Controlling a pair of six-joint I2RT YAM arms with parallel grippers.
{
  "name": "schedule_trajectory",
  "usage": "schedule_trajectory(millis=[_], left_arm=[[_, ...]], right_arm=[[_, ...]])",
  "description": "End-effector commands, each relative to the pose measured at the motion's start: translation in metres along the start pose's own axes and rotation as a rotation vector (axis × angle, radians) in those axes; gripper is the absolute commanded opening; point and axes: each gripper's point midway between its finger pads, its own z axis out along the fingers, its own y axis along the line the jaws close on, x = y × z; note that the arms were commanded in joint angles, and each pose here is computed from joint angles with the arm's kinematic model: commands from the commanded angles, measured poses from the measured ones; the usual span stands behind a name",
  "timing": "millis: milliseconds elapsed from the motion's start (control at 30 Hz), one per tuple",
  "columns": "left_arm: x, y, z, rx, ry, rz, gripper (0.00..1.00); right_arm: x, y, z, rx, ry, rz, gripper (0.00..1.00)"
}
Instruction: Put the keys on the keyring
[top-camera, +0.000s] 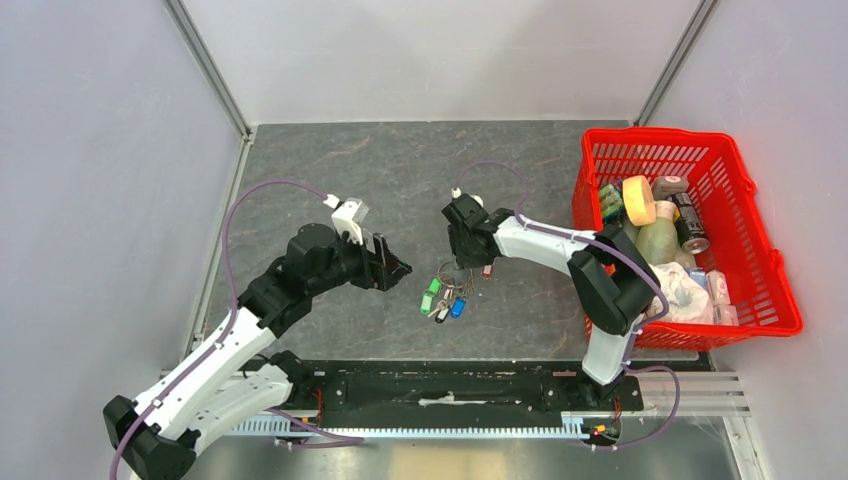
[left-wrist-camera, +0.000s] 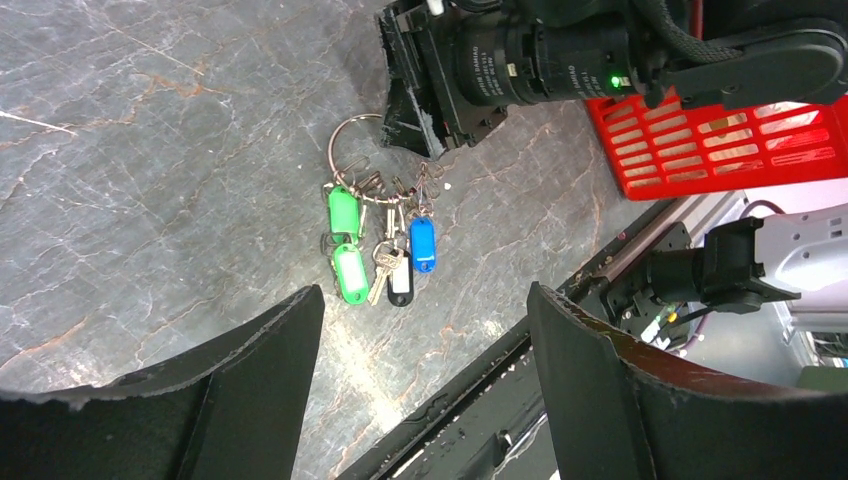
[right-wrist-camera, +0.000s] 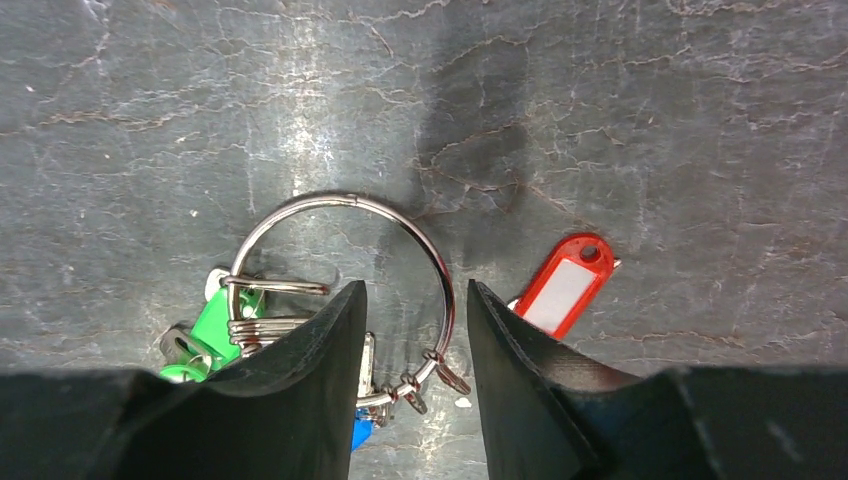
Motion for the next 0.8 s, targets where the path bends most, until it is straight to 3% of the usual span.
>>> schedule_trajectory(millis=[0, 767], left_arm=[[-0.007, -0.011, 0.001, 0.053, -0.023, -0.006, 0.81], [-0.009, -0.009, -0.004, 0.041, -0.045, 0.003, 0.81]], right_arm=[[-0.018, 0.01, 0.001, -0.037, -0.038, 0.016, 0.48], [0.008, -0.005, 0.012, -0.005, 0.023, 0.028, 0.35]])
